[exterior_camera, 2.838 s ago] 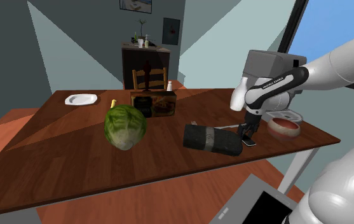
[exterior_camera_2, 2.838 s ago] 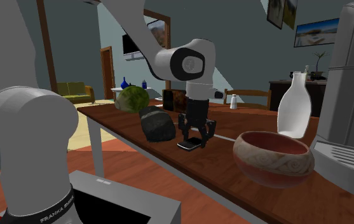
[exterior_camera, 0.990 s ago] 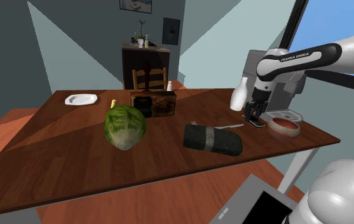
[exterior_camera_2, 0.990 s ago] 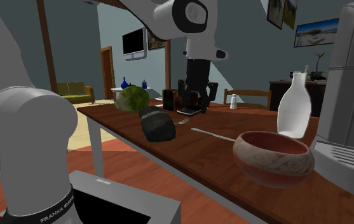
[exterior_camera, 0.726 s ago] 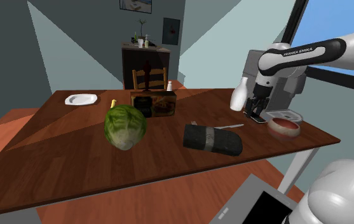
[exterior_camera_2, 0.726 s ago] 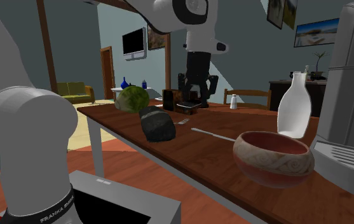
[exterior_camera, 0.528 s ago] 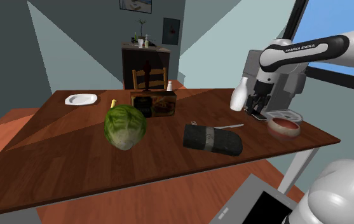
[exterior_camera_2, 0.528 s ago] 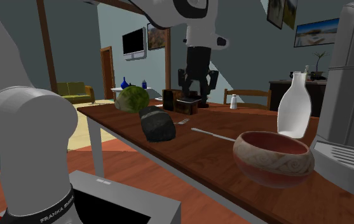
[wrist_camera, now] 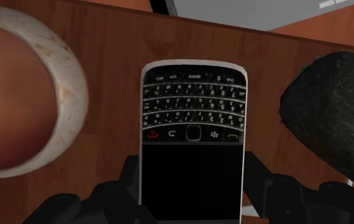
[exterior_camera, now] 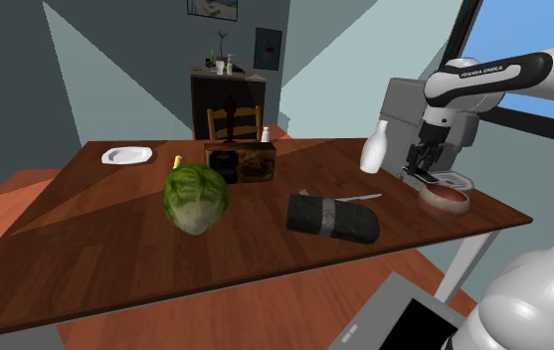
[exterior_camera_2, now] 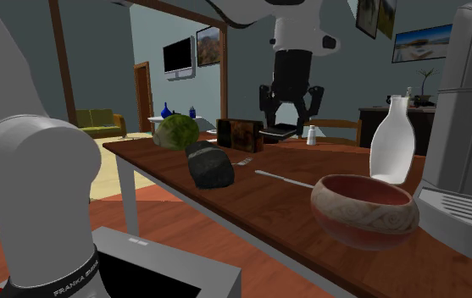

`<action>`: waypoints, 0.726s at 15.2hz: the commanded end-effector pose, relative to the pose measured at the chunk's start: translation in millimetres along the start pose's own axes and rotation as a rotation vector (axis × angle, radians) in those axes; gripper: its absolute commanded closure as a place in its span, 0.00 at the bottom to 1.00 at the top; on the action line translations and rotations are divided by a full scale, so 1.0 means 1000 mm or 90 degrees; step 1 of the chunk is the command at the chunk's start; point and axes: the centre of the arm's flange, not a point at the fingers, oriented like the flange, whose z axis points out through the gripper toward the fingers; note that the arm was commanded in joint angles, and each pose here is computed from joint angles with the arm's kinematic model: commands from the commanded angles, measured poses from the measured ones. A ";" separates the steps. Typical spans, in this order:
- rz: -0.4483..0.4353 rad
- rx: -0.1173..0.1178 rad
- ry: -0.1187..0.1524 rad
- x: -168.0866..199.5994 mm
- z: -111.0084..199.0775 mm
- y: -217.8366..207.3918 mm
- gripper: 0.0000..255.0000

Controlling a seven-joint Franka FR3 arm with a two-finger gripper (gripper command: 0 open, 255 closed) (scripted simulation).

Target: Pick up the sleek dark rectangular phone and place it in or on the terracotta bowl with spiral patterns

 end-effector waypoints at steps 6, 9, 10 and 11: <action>-0.001 0.000 0.000 -0.018 -0.007 0.092 1.00; -0.001 0.000 0.000 -0.025 -0.010 0.131 1.00; -0.001 0.000 0.000 -0.028 -0.011 0.144 1.00; -0.001 0.000 0.000 -0.030 -0.012 0.157 1.00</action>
